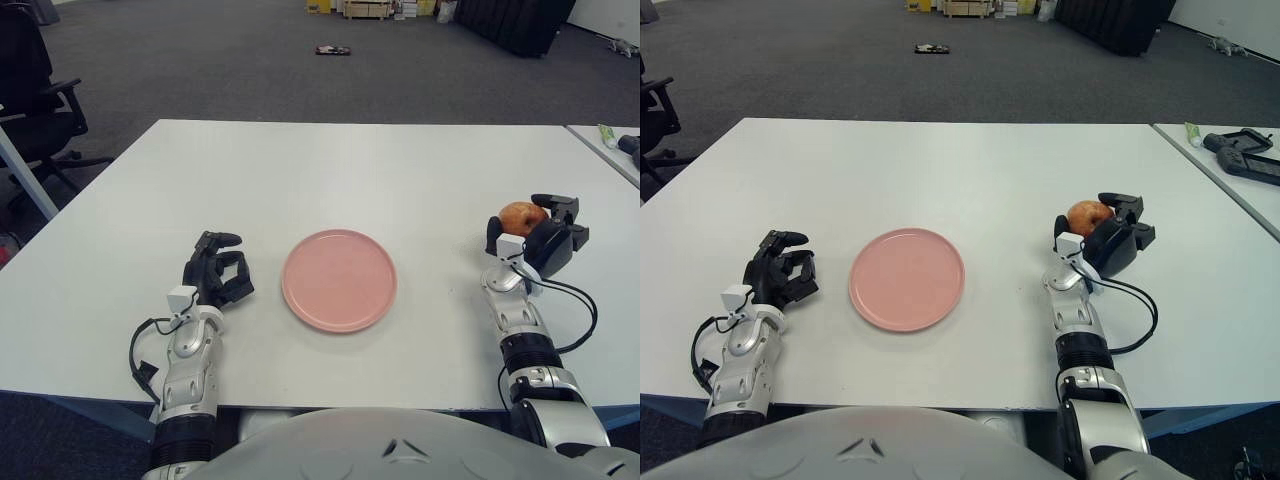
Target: Put the apple into the plate.
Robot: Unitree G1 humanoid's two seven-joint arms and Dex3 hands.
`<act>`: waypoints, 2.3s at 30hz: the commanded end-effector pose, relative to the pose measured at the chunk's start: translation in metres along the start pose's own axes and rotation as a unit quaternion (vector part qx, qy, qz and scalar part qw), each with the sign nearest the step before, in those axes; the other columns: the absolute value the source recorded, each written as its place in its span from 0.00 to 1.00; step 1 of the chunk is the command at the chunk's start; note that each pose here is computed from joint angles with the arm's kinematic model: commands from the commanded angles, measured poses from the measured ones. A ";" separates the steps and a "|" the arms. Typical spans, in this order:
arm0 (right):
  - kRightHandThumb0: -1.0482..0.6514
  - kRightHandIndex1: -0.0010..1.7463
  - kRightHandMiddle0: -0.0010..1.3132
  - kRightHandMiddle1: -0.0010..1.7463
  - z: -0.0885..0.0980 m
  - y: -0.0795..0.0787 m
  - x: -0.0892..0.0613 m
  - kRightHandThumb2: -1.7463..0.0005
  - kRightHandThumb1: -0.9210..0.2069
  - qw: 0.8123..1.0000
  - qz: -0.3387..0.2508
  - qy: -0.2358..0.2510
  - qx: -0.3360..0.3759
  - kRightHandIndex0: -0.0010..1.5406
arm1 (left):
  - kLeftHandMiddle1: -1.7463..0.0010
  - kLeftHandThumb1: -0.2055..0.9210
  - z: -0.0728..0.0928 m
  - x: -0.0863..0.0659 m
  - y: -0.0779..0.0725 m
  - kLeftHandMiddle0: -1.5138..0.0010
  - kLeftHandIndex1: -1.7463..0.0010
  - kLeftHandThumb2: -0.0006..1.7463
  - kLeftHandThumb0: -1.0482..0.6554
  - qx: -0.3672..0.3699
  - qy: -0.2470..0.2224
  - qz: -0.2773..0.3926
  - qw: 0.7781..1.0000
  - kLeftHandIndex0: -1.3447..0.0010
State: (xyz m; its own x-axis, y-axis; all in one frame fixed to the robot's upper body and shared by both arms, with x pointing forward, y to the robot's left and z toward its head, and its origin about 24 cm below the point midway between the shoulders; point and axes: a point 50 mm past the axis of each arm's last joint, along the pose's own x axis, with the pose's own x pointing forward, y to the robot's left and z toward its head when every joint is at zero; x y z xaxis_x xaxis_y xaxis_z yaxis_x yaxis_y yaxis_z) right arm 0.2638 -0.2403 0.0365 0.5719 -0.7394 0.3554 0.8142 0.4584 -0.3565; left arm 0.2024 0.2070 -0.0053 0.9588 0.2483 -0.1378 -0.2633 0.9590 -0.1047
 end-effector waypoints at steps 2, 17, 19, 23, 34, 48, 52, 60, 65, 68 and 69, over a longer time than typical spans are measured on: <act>0.61 0.97 0.48 1.00 0.023 0.002 -0.006 0.03 0.84 0.999 0.012 -0.041 0.015 0.57 | 0.00 0.46 -0.004 -0.001 -0.001 0.61 0.00 0.77 0.61 0.004 0.012 0.001 1.000 0.69; 0.61 0.97 0.48 1.00 0.073 0.015 -0.047 0.03 0.84 0.988 0.115 -0.095 0.042 0.58 | 0.00 0.46 -0.005 0.000 -0.001 0.62 0.00 0.77 0.61 -0.002 0.016 0.001 1.000 0.69; 0.61 0.97 0.48 1.00 0.077 0.017 -0.051 0.03 0.84 0.986 0.129 -0.099 0.046 0.58 | 0.00 0.46 -0.005 0.000 -0.001 0.62 0.00 0.77 0.61 -0.002 0.017 0.001 1.000 0.69; 0.61 0.97 0.48 1.00 0.085 0.026 -0.064 0.03 0.84 0.974 0.179 -0.122 0.064 0.58 | 0.00 0.47 -0.006 0.001 -0.001 0.63 0.00 0.76 0.61 -0.005 0.016 0.002 1.000 0.69; 0.62 0.98 0.48 1.00 0.096 0.041 -0.093 0.03 0.84 0.932 0.302 -0.172 0.105 0.58 | 0.01 0.49 -0.008 0.002 -0.002 0.63 0.00 0.74 0.61 -0.018 0.009 -0.001 1.000 0.70; 0.62 0.98 0.49 1.00 0.098 0.054 -0.112 0.02 0.85 0.884 0.406 -0.198 0.121 0.58 | 0.01 0.49 -0.007 0.001 -0.001 0.64 0.00 0.74 0.61 -0.005 0.005 0.002 1.000 0.70; 0.62 0.98 0.49 1.00 0.099 0.056 -0.116 0.01 0.85 0.875 0.426 -0.202 0.112 0.58 | 0.01 0.49 -0.008 0.001 -0.001 0.64 0.00 0.74 0.61 -0.002 0.008 0.002 1.000 0.70; 0.62 0.98 0.48 1.00 0.096 0.066 -0.129 0.02 0.84 0.844 0.484 -0.217 0.077 0.58 | 0.01 0.49 -0.008 0.001 0.000 0.64 0.00 0.74 0.61 -0.004 0.012 0.002 1.000 0.70; 0.62 0.97 0.48 1.00 0.092 0.071 -0.136 0.03 0.84 0.831 0.503 -0.225 0.070 0.58 | 0.01 0.49 -0.008 0.001 0.001 0.64 0.00 0.74 0.61 -0.007 0.012 0.003 1.000 0.70; 0.62 0.97 0.48 1.00 0.092 0.072 -0.136 0.03 0.84 0.829 0.507 -0.228 0.068 0.58 | 0.00 0.49 -0.007 0.001 0.001 0.64 0.00 0.74 0.61 -0.008 0.012 0.003 1.000 0.70; 0.62 0.97 0.48 1.00 0.091 0.072 -0.137 0.03 0.84 0.826 0.510 -0.231 0.065 0.58 | 0.00 0.49 -0.007 0.001 0.001 0.64 0.00 0.75 0.61 -0.009 0.012 0.003 1.000 0.70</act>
State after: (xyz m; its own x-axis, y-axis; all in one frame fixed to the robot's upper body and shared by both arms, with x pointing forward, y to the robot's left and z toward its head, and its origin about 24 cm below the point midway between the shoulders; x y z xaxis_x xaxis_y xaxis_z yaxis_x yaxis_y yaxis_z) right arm 0.2491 -0.0610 0.0382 0.9321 0.2911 0.2155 -0.1241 0.8158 -0.5648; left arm 0.2057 0.2062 -0.0068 0.9613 0.2480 -0.1196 -0.2618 0.9579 -0.1176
